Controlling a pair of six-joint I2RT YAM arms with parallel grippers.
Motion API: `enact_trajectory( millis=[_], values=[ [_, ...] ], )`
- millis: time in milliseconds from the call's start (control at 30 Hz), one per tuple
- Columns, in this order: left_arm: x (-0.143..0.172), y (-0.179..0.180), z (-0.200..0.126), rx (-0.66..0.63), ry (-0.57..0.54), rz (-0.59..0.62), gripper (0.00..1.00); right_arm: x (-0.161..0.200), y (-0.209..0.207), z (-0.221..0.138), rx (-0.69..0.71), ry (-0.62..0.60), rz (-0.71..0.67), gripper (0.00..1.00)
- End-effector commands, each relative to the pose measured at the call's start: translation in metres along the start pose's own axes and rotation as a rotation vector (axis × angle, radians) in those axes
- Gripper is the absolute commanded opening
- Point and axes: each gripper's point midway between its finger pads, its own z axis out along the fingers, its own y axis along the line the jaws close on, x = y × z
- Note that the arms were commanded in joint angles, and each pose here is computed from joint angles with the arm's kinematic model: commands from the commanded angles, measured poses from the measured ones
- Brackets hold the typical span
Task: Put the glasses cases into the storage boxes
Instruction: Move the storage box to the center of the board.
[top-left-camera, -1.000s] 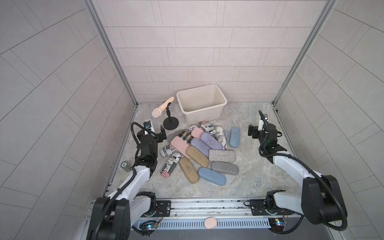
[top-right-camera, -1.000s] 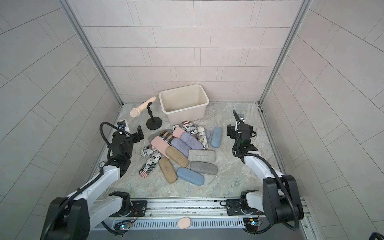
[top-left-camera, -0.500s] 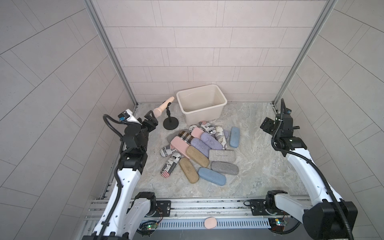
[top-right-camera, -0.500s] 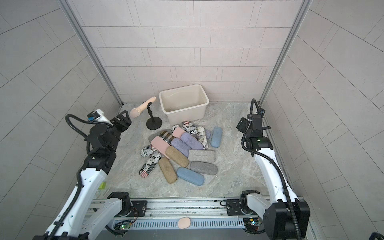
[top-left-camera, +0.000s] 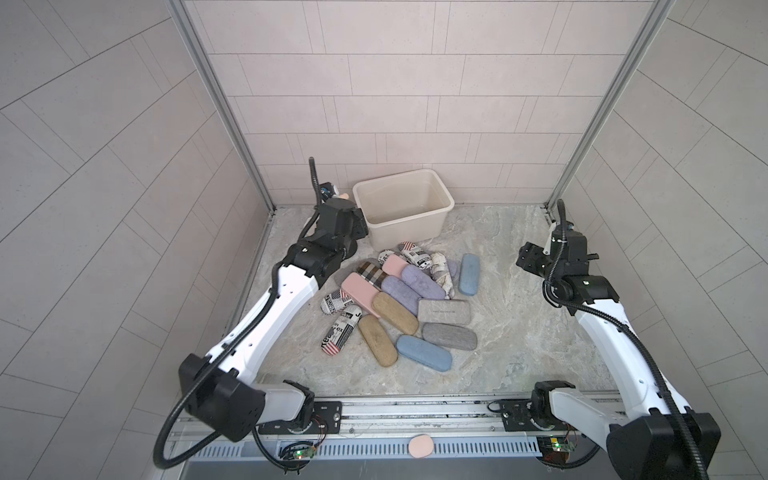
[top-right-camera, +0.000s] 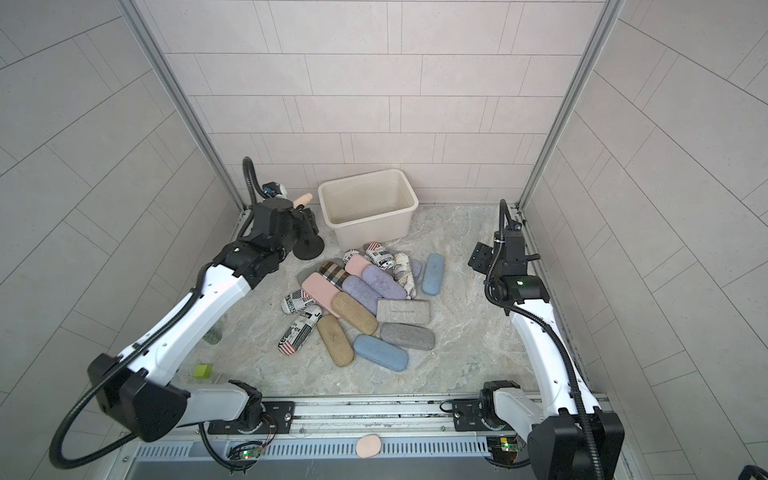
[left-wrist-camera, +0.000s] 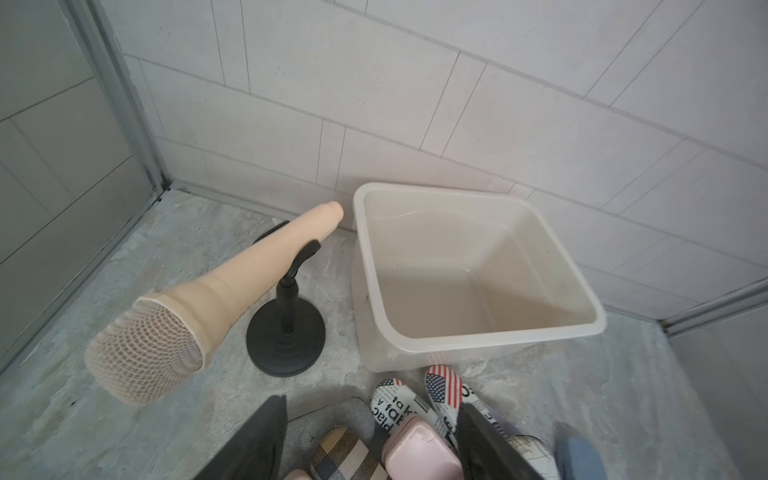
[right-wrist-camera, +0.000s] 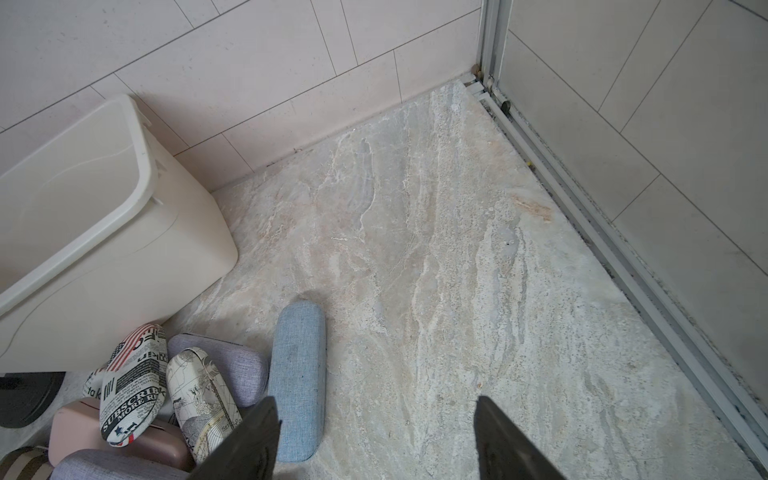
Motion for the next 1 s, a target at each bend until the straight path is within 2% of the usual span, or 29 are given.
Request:
enact_trajectory(
  millis=[0, 267, 467, 667, 800, 967],
  values=[
    [0.007, 0.008, 0.028, -0.146, 0.015, -0.004, 0.72, 0.005, 0.002, -0.002, -0.012, 0.015, -0.006, 0.77],
    [0.02, -0.014, 0.1, -0.217, 0.069, 0.02, 0.74, 0.012, 0.005, 0.005, -0.022, 0.042, -0.044, 0.83],
    [0.033, -0.022, 0.135, -0.229, 0.11, 0.053, 0.7, 0.014, 0.006, 0.003, -0.033, 0.042, -0.049, 0.84],
    [0.052, -0.022, 0.157, -0.209, 0.156, 0.056, 0.63, 0.013, 0.007, 0.002, -0.038, 0.039, -0.056, 0.84],
    [0.062, -0.029, 0.167, -0.166, 0.192, 0.065, 0.52, 0.014, 0.007, 0.003, -0.042, 0.043, -0.058, 0.82],
    [0.06, -0.036, 0.169, -0.126, 0.184, 0.097, 0.39, 0.017, 0.006, 0.006, -0.036, 0.05, -0.059, 0.81]
  ],
)
